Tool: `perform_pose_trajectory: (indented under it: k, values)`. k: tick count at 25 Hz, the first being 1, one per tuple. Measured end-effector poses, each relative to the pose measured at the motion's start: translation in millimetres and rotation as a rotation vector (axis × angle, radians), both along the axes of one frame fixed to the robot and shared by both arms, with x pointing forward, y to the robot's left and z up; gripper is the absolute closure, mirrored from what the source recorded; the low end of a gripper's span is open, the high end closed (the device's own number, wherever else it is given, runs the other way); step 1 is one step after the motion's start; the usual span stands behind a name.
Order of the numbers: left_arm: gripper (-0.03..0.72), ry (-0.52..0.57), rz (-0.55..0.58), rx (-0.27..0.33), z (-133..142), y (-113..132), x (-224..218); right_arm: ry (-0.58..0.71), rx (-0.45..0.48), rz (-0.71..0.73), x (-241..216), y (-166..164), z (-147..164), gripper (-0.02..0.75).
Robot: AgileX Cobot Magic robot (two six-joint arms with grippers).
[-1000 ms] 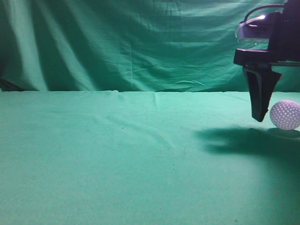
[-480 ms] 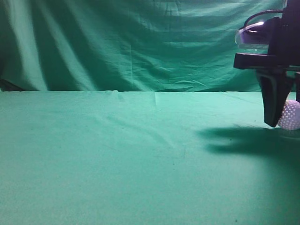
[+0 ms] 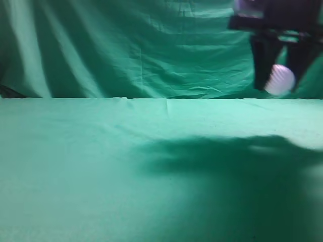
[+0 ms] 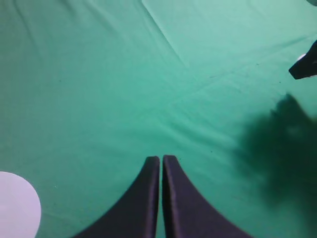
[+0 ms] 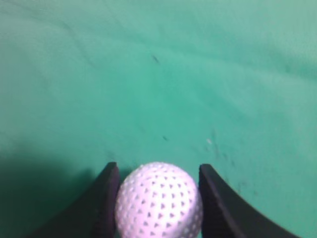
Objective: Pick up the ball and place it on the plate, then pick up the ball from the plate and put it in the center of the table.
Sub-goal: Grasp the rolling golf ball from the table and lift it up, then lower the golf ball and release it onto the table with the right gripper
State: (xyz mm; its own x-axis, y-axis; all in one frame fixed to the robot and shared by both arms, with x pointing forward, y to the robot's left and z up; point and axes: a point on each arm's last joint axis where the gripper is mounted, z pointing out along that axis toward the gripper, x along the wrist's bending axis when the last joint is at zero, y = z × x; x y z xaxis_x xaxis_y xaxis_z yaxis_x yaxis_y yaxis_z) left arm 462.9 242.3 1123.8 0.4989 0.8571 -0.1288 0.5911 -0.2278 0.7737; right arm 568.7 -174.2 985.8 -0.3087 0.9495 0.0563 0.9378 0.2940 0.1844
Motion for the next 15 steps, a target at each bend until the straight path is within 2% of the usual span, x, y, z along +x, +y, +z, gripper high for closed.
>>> perform_pose_trajectory:
  k: [4,8,12,15]
  values:
    - [0.688,-0.075,0.036,-0.006,1.3,4.3,-19.5,-0.099,0.039,0.114,6.0,35.2,36.0,0.416]
    - [0.688,-0.118,0.069,-0.009,-13.7,9.7,-49.2,-0.172,0.077,0.213,1.6,72.1,61.7,0.416]
    - [0.688,-0.171,0.095,-0.014,-28.8,14.6,-79.2,-0.202,0.099,0.293,0.4,106.7,69.6,0.416]
    - [0.688,-0.216,0.111,-0.02,-38.9,17.8,-98.6,-0.197,0.098,0.357,3.7,134.2,60.0,0.416]
